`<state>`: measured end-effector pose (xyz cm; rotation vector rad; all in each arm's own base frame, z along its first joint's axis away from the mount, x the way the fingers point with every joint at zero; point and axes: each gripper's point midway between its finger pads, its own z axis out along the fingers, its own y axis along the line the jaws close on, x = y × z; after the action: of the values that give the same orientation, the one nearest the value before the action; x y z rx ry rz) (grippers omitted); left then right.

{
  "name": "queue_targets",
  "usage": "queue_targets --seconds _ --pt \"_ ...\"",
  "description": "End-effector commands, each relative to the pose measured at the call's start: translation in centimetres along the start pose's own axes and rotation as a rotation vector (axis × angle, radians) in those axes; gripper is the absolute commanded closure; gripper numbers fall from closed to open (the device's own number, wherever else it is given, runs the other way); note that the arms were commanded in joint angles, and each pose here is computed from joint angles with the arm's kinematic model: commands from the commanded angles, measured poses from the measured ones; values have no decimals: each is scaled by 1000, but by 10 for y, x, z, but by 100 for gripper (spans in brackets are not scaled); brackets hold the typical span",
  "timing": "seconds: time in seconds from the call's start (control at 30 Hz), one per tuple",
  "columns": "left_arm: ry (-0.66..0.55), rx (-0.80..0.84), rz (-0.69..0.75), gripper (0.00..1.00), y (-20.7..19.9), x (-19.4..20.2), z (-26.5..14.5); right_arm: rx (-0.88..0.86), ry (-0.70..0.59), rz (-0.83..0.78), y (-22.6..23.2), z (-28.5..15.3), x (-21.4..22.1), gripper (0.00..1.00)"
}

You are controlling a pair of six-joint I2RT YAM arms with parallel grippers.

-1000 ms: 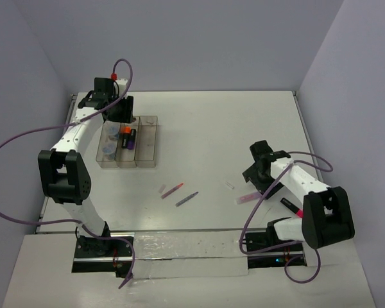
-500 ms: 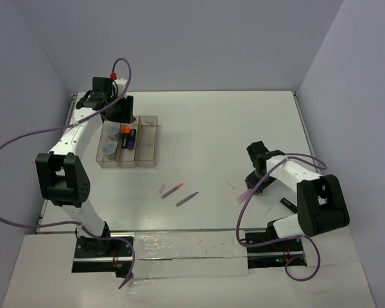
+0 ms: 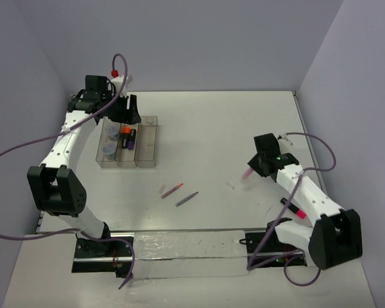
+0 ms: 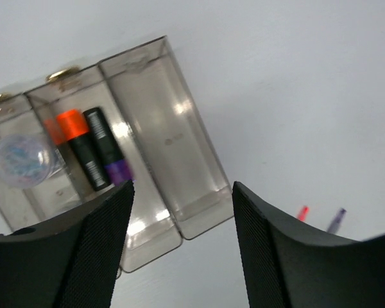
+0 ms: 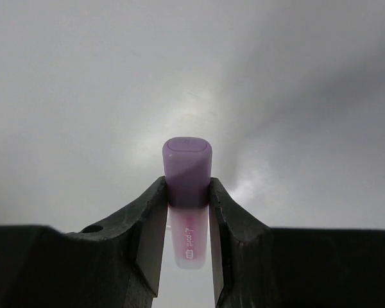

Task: Sort the stationery into containers
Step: Pick up the pen from the center of the board.

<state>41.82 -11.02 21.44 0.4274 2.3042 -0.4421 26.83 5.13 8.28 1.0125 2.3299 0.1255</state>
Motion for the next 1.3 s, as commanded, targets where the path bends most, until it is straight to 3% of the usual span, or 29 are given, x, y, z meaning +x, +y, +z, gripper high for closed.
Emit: queue_targets --seconds 0.0,0.1,0.2,0.43,0.47,0.53,0.87,1.17,1.27 --pt "-153 234 118 29 -57 -39 -52 -309 -337 -58 82 -68 -80 100" --pt "-202 384 178 25 -92 -43 -73 -510 -436 -88 141 -116 -102 100" --pt "-221 482 269 22 -124 -38 -88 -664 -416 -115 207 -149 -104 100" --pt "-249 699 294 16 -176 -28 -125 -947 -271 -210 343 -204 -33 100" --pt "-247 708 283 16 -178 -28 -126 -932 -251 -214 348 -193 -26 100" --pt "-269 689 288 16 -177 -31 -127 -1018 -195 -221 377 -219 -5 100" --pt "-219 449 292 19 -135 -15 -86 -1127 -96 -256 403 -246 44 100" --pt "-282 366 269 20 -124 -42 -80 -1173 19 -258 410 -252 75 100" --pt "-278 363 263 34 -123 -40 -79 -1178 16 -249 411 -253 75 100"
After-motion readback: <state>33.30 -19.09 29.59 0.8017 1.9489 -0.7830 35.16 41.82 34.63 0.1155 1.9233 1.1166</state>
